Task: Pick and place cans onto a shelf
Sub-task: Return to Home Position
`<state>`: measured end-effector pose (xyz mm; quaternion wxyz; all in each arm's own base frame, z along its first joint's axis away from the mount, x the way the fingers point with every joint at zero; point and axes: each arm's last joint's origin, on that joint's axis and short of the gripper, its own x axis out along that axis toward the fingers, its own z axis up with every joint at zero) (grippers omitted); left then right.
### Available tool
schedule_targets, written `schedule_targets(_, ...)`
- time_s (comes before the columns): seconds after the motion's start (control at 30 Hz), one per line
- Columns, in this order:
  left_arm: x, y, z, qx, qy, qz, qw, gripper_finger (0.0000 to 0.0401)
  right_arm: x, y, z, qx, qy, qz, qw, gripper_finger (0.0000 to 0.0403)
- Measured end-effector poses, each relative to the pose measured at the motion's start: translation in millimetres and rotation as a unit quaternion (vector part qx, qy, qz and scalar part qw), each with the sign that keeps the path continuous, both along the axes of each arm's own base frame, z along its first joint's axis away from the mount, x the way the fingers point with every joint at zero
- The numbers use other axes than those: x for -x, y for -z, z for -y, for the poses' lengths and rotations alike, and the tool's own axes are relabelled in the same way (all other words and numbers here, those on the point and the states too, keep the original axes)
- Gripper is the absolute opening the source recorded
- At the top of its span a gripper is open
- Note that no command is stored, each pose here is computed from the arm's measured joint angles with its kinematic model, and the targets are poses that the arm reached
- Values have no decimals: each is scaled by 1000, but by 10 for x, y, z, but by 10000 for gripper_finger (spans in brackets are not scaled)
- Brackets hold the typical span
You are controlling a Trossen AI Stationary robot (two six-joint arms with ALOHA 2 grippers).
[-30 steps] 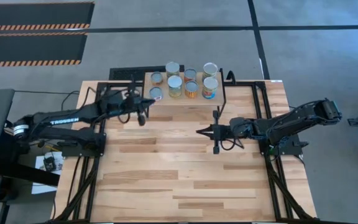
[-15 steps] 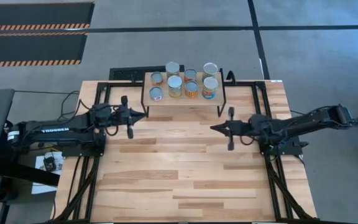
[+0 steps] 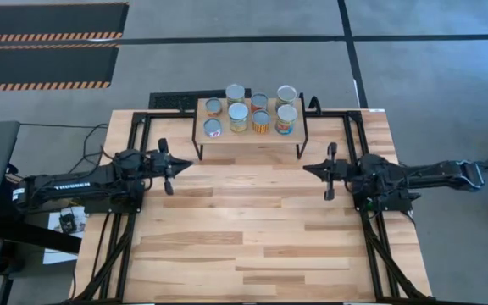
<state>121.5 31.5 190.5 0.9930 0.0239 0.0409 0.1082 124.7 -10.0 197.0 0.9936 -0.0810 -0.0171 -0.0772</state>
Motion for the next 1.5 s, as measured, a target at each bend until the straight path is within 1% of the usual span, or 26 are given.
schedule_targets(0.27, 120, 125, 30, 3, -4, 31, 1000, 0, 155, 167, 64, -15, 3, 31, 999, 4)
schedule_targets(0.4, 170, 127, 44, 3, -4, 46, 999, 0, 219, 207, 81, -29, 9, 24, 999, 4)
schedule_targets(0.5, 210, 141, 54, 5, -5, 42, 999, 0, 270, 206, 80, -32, 12, 30, 999, 4)
schedule_targets(0.7, 294, 165, 58, 6, -36, 41, 998, 0, 297, 237, 96, -34, 24, 19, 999, 4)
schedule_targets(0.83, 297, 183, 57, 11, -39, 35, 999, 0, 303, 251, 125, -38, 41, 17, 998, 4)
schedule_targets(0.97, 277, 208, 59, 15, -27, 61, 998, 0, 310, 258, 158, -48, 58, 16, 997, 4)
schedule_targets(1.13, 279, 202, 52, 12, -39, 65, 997, 0, 323, 257, 201, -61, 93, 23, 994, 5)
schedule_targets(1.3, 279, 206, 51, 34, -42, 69, 996, 0, 327, 261, 213, -62, 105, 22, 992, 5)
schedule_targets(1.43, 279, 207, 50, 36, -43, 69, 996, 0, 334, 265, 230, -77, 135, 27, 987, 15)
schedule_targets(1.5, 279, 208, 50, 36, -44, 69, 996, 0, 332, 268, 233, -79, 139, 26, 987, 21)
